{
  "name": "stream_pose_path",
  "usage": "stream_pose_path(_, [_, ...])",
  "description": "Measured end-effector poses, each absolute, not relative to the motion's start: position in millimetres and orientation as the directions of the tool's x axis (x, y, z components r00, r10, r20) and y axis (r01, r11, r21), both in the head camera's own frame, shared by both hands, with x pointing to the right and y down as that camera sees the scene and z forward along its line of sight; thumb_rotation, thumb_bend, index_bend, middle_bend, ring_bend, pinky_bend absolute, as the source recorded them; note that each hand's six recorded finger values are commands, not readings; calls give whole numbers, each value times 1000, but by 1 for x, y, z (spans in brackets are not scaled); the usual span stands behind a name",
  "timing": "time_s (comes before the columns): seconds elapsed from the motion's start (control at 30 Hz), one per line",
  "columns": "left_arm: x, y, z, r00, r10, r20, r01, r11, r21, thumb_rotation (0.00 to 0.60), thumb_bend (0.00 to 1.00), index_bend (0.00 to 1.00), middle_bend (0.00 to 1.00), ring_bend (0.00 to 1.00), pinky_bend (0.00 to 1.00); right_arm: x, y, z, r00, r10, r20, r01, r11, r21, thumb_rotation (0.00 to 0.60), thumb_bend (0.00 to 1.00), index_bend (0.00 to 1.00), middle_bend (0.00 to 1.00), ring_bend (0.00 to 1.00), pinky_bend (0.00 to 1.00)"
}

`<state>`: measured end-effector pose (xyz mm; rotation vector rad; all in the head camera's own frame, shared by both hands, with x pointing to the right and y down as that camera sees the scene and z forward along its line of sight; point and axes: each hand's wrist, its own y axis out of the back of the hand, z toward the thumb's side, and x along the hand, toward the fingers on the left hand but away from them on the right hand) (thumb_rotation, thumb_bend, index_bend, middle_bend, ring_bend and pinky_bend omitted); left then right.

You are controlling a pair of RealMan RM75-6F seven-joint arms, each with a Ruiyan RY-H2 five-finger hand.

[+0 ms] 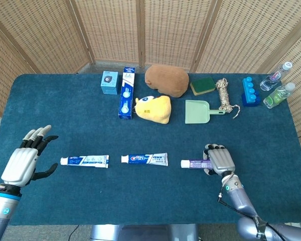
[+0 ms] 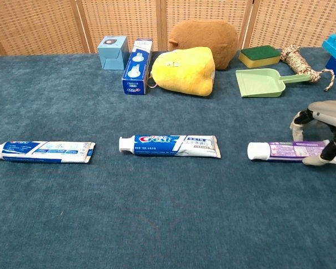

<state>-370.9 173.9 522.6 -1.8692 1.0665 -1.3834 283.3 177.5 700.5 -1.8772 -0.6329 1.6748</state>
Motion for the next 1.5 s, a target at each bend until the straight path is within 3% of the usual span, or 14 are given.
stream_pose_path(0.23, [-383, 182, 514, 116, -863, 492, -265, -504, -822, 600, 265, 162, 13, 0, 0, 274, 167, 694, 152, 672, -724, 63, -738, -672, 600, 435, 878, 564, 516, 508])
stream_pose_path(0.63, [-378, 184, 516, 132, -851, 508, -271, -524, -808, 600, 264, 154, 15, 0, 0, 284, 160, 677, 177, 644, -744, 335, -750, -570, 600, 458, 940, 684, 637, 650])
stream_pose_path(1.1, [-361, 174, 525, 178, -836, 519, -265, -549, -793, 600, 263, 163, 31, 0, 0, 305, 158, 664, 218, 567, -794, 658, -687, -309, 600, 485, 965, 735, 713, 711])
stream_pose_path(1.5, [-338, 164, 538, 261, -800, 541, -246, -597, -764, 600, 265, 201, 79, 32, 85, 312, 161, 653, 274, 497, -823, 777, -619, -115, 600, 502, 964, 736, 722, 716])
